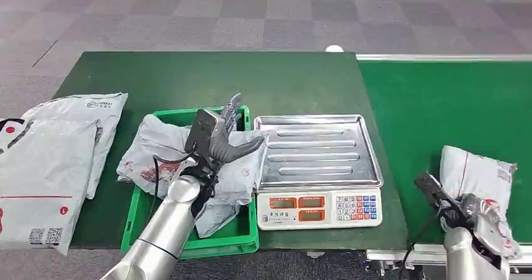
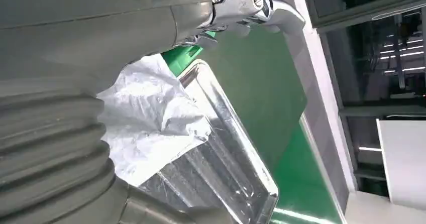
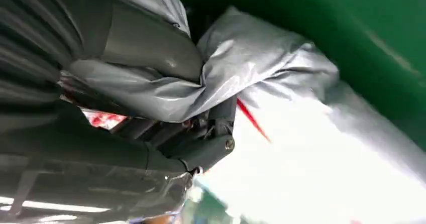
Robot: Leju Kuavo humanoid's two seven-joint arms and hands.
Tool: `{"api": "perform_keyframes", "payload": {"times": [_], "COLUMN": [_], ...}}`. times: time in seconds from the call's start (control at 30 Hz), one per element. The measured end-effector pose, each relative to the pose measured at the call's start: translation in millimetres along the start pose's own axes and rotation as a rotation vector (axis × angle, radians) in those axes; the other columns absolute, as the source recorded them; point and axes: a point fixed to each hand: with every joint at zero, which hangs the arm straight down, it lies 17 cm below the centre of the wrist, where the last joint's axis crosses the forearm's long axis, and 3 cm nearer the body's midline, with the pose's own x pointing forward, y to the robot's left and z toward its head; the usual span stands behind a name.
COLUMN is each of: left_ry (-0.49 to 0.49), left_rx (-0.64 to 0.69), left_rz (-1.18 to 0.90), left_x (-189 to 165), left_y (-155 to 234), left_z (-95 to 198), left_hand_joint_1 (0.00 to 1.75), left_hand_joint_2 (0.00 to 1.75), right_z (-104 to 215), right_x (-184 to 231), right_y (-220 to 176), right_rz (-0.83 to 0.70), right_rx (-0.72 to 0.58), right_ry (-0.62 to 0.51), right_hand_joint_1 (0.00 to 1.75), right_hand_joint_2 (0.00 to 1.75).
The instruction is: Moved the parcel from conveyor to table for the left to box.
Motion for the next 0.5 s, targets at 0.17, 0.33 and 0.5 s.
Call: {"api": "perform_keyframes", "payload": {"times": [0.17, 0.33, 0.5], "left_ry": [-0.012, -0.024, -0.029], "left_rx": [0.009, 0.024, 0.028], "left_rz": [-0.006, -0.008, -0.011], "left_x": [1, 4, 5], "left_y": [3, 11, 14], "left_z": [2, 3, 5], "left_hand_joint_1": [0.00, 0.00, 0.00], "left_hand_joint_2": [1.75, 1.75, 1.75], "right_z": [8, 23, 33], "right_x": [57, 106, 131], "right_y": [-50, -99, -120], "right_rz": [-0.091, -0.176, -0.191], "right_rx": [-0.145, -0.288, -0.333], "right_ry": [-0.120, -0.275, -0.337], "right_hand_joint_1": [1.75, 1.75, 1.75], "right_hand_joint_2": [1.75, 1.75, 1.75]}}
